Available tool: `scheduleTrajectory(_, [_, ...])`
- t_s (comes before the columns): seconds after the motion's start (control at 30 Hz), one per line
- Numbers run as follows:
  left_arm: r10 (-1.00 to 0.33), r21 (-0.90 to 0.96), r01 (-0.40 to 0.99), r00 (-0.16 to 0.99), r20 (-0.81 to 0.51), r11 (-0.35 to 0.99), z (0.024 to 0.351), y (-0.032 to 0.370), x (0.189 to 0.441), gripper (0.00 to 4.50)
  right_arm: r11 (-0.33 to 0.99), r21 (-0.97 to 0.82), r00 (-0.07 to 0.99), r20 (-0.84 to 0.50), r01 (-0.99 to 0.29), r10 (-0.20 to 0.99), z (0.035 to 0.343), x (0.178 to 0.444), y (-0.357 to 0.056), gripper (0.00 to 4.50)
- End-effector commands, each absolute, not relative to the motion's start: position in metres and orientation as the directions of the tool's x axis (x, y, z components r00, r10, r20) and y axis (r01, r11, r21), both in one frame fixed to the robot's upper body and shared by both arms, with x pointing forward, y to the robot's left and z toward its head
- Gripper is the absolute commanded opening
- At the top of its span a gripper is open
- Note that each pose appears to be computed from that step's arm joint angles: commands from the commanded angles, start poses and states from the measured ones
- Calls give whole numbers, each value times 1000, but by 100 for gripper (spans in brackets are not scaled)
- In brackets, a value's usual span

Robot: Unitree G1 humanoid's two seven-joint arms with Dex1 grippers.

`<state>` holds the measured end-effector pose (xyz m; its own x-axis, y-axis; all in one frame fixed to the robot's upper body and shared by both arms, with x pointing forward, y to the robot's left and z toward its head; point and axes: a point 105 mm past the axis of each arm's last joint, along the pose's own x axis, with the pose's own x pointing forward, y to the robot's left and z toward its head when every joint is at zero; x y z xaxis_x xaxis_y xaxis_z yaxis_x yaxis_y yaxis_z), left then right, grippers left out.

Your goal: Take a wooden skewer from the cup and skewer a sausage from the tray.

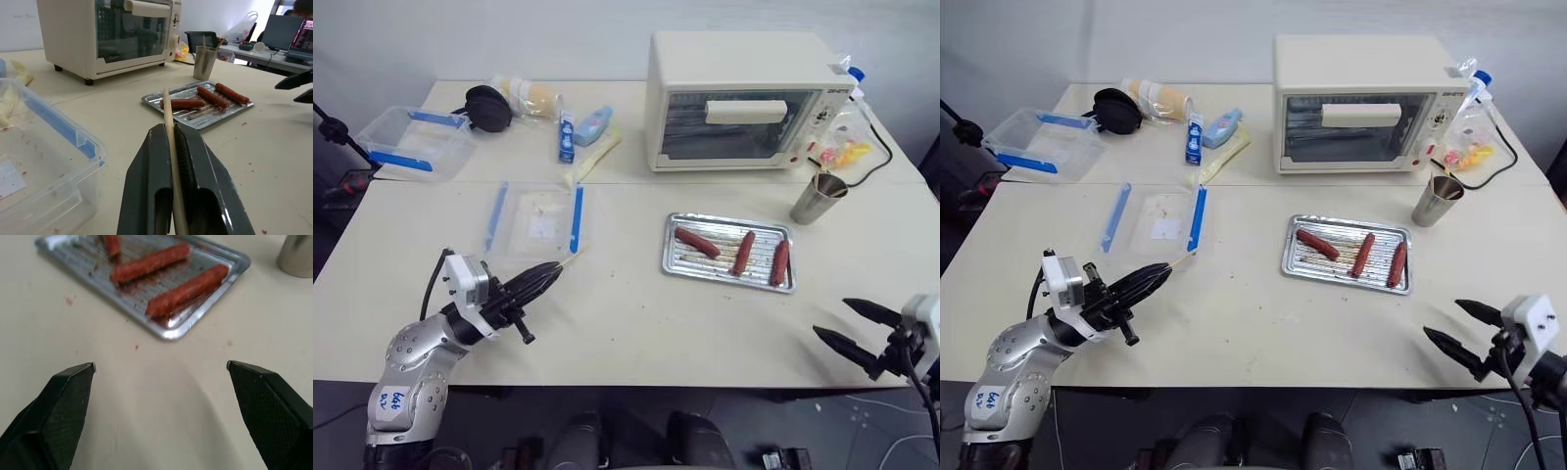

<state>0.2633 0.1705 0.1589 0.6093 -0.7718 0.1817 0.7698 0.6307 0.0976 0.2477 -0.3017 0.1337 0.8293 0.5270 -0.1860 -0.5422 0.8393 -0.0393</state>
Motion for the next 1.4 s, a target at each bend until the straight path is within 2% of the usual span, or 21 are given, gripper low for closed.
scheduleTrajectory(0.03, [-782,132,777,582,223,616,170,160,260,0,867,-21,844,-242,-497,478,151,275,-293,447])
scheduleTrajectory(0.1, [-785,133,781,572,238,610,173,155,262,0,891,-32,850,-317,-452,420,150,296,-291,447])
scheduleTrajectory(0.2, [-781,143,778,567,262,612,179,151,265,0,904,-32,853,-349,-425,389,157,323,-276,447])
scheduleTrajectory(0.43, [-777,151,772,571,266,618,180,148,263,0,913,-54,849,-393,-405,353,155,348,-254,447])
scheduleTrajectory(0.63, [-773,153,766,577,265,624,180,148,259,0,922,-110,861,-412,-372,298,153,352,-256,447])
scheduleTrajectory(0.87, [-763,154,756,588,267,636,180,150,259,0,919,-119,883,-347,-375,316,165,349,-253,447])
scheduleTrajectory(1.1, [-768,156,760,582,269,631,180,148,260,0,940,-109,873,-418,-324,252,149,345,-263,447])
scheduleTrajectory(1.3, [-769,160,761,579,270,629,181,149,261,0,942,-88,860,-442,-324,254,141,340,-262,447])
scheduleTrajectory(1.4, [-771,160,762,577,271,627,181,148,261,0,941,-85,862,-434,-327,261,141,340,-260,392])
